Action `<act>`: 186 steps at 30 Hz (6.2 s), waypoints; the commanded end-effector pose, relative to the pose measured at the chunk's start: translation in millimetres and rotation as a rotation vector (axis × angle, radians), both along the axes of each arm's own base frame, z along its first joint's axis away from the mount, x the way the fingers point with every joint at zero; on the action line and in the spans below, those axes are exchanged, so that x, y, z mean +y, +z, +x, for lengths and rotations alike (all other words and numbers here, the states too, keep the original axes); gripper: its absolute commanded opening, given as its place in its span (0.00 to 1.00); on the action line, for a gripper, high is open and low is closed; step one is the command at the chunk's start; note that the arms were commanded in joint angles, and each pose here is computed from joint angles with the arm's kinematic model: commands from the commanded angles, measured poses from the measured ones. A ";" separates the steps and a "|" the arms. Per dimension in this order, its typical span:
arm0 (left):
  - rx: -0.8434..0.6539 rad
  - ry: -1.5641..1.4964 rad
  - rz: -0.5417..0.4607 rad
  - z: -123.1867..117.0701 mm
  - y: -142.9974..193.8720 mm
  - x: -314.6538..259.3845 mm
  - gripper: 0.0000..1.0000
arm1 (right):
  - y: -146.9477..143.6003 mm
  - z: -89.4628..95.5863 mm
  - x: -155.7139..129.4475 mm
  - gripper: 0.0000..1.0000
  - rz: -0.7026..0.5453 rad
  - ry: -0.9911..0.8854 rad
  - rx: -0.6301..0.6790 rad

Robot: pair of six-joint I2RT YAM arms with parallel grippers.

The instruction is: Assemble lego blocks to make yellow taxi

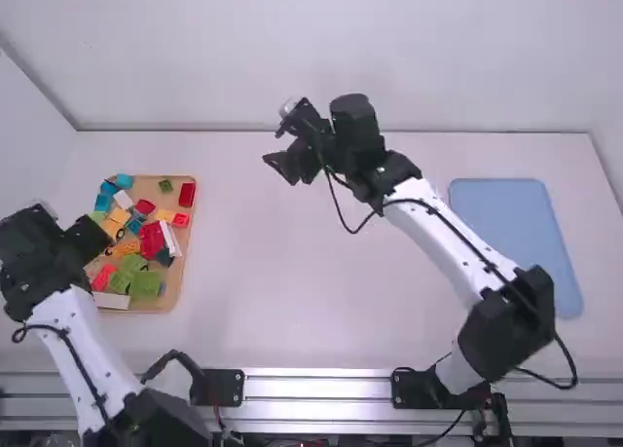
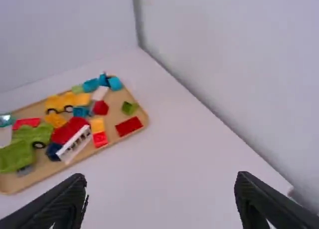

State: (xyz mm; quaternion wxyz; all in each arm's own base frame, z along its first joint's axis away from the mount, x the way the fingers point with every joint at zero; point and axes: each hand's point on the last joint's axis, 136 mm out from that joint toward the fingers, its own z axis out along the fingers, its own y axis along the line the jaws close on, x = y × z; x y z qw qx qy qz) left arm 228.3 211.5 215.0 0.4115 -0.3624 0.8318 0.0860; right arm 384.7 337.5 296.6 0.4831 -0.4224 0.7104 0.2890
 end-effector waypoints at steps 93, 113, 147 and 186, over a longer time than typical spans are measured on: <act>0.833 -0.962 -0.008 69.3 -199.3 94.6 0.83 | -43.0 -28.6 60.4 0.98 0.104 0.077 -0.187; 0.774 -0.941 0.074 80.4 -228.0 97.9 0.49 | -40.9 -29.2 50.8 0.98 0.131 0.157 -0.135; 0.352 -1.208 0.420 171.5 -19.8 -127.1 0.08 | -49.5 -16.5 -23.8 0.98 -0.050 0.064 -0.088; 0.768 -2.078 0.523 57.9 -235.2 -419.1 0.97 | -21.8 -87.6 -130.4 0.98 0.086 0.033 -0.197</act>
